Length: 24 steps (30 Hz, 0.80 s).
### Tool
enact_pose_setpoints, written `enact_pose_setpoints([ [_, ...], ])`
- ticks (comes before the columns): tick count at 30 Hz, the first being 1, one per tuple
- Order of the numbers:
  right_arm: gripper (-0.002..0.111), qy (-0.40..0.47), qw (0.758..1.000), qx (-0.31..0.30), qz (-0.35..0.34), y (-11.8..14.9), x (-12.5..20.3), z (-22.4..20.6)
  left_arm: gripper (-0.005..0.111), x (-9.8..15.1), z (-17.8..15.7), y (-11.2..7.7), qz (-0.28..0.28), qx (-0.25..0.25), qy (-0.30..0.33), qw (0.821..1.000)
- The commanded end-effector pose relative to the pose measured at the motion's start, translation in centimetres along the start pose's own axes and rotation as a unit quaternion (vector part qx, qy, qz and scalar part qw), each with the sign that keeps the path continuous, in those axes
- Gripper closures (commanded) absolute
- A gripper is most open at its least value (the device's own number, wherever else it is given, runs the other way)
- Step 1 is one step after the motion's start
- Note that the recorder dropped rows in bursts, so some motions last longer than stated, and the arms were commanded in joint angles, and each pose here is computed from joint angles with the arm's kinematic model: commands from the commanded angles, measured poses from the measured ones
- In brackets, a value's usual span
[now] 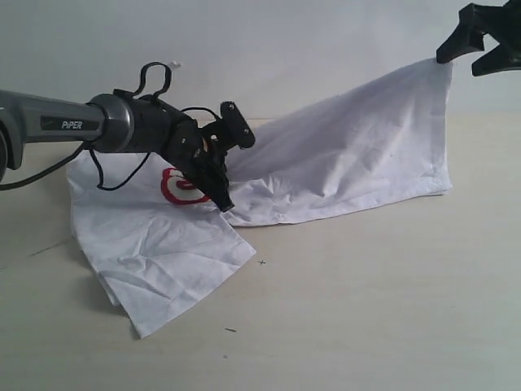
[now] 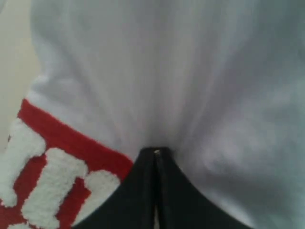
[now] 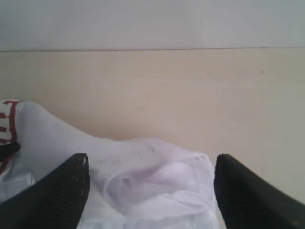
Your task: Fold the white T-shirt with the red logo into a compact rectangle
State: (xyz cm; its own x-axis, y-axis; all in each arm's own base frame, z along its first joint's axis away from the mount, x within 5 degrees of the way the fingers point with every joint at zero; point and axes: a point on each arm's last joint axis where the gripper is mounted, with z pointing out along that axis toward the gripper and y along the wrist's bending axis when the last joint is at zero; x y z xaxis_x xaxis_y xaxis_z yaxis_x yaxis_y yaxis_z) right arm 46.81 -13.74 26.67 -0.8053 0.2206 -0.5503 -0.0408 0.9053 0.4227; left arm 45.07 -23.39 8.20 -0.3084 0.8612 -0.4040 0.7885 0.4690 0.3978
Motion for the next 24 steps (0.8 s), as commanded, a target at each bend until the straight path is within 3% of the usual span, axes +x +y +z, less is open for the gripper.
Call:
enact_pose_setpoints([
  [1,0.038,-0.021,1.000,0.001,0.021,-1.8,-0.3,-2.4,0.107,3.1,1.4,-1.3,0.012,0.055,0.092,0.994],
  [7,0.039,-0.062,0.993,-0.068,0.068,-2.7,-0.6,-4.0,0.107,3.1,1.4,-1.4,0.025,0.065,0.090,0.993],
  [10,0.044,-0.046,0.996,-0.076,0.022,-2.2,-0.4,-3.2,0.107,2.5,0.5,-0.9,0.025,0.057,0.080,0.995],
  [14,0.063,0.027,0.994,-0.062,-0.086,-0.5,0.7,-0.4,0.107,0.8,-2.2,0.7,0.019,0.034,0.051,0.998],
  [19,0.108,0.119,0.980,-0.015,-0.159,0.9,2.4,3.8,0.107,-0.9,-6.1,2.6,-0.022,0.021,0.009,1.000],
  [24,0.108,0.169,0.971,-0.021,-0.166,1.8,3.9,7.9,0.107,-1.3,-8.8,4.2,-0.062,0.018,-0.017,0.998],
])
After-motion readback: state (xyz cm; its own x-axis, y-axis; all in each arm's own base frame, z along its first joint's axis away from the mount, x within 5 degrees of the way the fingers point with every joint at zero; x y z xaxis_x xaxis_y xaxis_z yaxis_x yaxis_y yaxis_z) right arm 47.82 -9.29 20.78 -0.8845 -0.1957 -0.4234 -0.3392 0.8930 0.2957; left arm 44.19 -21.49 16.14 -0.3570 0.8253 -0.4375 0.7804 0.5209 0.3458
